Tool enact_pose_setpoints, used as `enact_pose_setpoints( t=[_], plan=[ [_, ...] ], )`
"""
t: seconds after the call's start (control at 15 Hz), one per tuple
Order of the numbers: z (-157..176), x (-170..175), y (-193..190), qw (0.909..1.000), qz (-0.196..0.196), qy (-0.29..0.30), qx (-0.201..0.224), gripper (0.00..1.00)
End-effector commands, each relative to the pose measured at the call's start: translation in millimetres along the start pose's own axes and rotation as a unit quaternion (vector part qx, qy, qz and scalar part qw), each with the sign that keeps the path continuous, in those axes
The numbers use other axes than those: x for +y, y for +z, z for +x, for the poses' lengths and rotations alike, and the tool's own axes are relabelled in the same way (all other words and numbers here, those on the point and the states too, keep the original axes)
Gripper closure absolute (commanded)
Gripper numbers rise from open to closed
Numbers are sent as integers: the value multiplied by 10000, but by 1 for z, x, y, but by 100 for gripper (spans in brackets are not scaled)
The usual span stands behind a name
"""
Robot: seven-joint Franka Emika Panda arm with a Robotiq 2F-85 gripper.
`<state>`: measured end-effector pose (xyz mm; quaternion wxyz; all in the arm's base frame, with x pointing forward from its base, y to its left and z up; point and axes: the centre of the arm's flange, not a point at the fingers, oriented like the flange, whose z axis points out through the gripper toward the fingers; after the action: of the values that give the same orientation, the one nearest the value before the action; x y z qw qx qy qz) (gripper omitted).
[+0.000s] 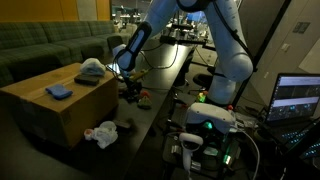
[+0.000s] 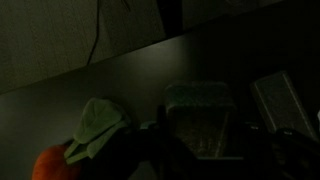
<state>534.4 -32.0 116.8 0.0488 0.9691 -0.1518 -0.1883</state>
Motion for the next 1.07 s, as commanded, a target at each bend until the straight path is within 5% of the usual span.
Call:
enact_pose_setpoints(
  t=[0.0, 0.6, 1.0],
  plan=[
    [-31, -2, 1, 9995, 186, -187, 182, 68],
    [-41, 5, 52, 9929, -171, -659, 972, 68],
    [-66, -39, 101, 9901, -45, -462, 1326, 68]
  ],
)
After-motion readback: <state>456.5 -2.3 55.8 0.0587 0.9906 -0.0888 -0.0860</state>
